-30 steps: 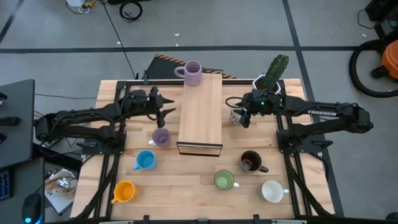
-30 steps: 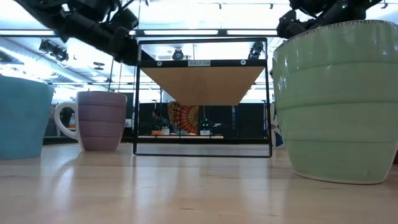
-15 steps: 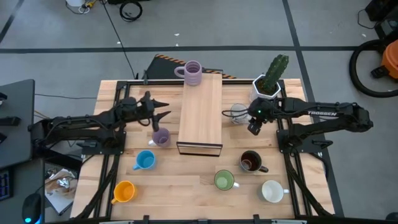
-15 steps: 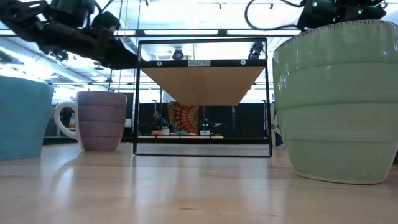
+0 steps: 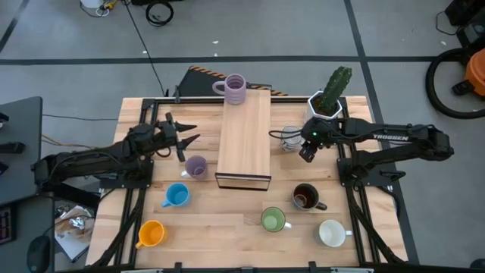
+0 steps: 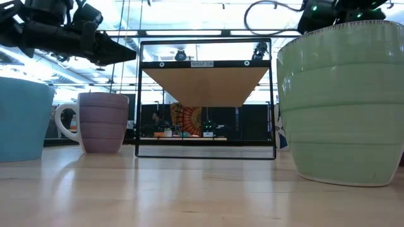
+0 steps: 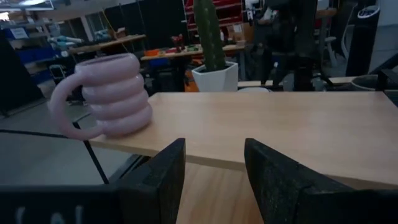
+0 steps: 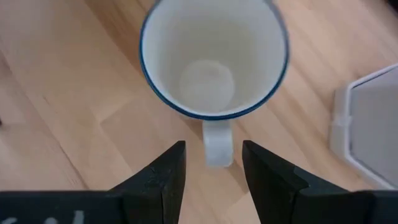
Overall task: Place coffee mugs
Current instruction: Put the dark blue patterned mug on the shelf
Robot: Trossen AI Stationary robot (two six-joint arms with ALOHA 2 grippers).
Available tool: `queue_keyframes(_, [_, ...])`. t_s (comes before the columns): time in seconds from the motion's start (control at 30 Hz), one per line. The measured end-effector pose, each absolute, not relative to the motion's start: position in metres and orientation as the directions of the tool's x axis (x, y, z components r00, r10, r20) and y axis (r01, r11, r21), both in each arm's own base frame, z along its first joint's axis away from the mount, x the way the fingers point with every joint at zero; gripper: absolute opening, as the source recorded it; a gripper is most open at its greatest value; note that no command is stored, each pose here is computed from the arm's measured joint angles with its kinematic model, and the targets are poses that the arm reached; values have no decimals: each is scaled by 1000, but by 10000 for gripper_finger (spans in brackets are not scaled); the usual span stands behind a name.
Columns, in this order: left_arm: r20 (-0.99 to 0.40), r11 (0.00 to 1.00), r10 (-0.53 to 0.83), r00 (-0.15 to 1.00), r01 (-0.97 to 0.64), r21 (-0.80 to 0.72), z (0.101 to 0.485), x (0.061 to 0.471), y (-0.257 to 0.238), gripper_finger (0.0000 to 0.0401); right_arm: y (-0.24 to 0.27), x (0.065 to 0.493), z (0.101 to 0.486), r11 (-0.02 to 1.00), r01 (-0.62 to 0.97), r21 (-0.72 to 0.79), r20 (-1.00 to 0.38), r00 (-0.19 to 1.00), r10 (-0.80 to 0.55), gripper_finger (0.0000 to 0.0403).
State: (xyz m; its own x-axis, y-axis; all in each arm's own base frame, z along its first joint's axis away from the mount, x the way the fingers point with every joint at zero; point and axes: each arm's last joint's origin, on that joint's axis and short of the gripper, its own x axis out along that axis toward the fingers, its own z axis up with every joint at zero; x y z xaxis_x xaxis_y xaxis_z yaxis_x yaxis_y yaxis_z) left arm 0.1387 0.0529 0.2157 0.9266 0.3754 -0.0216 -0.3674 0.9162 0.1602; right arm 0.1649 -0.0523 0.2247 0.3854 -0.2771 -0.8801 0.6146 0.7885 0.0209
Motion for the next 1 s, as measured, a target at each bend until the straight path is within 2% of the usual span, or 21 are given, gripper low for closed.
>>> queue_keyframes(0.13, [-25,914,380,925,-371,163,216,135,52,171,-60,173,213,786,618,10,-911,331,-248,164])
queue_keyframes(0.47, [-45,941,315,948,-305,147,215,135,48,171,-81,186,193,801,598,26,-935,297,-191,159])
queue_keyframes(0.6, [-72,948,302,951,-292,124,212,135,47,171,-85,187,191,809,587,32,-935,303,-183,134])
queue_keyframes(0.83, [-87,958,286,954,-282,54,211,136,44,171,-89,186,190,833,552,20,-936,304,-179,68])
queue_keyframes(1.0, [-97,963,268,958,-267,30,210,137,42,171,-90,188,191,858,513,5,-927,324,-189,64])
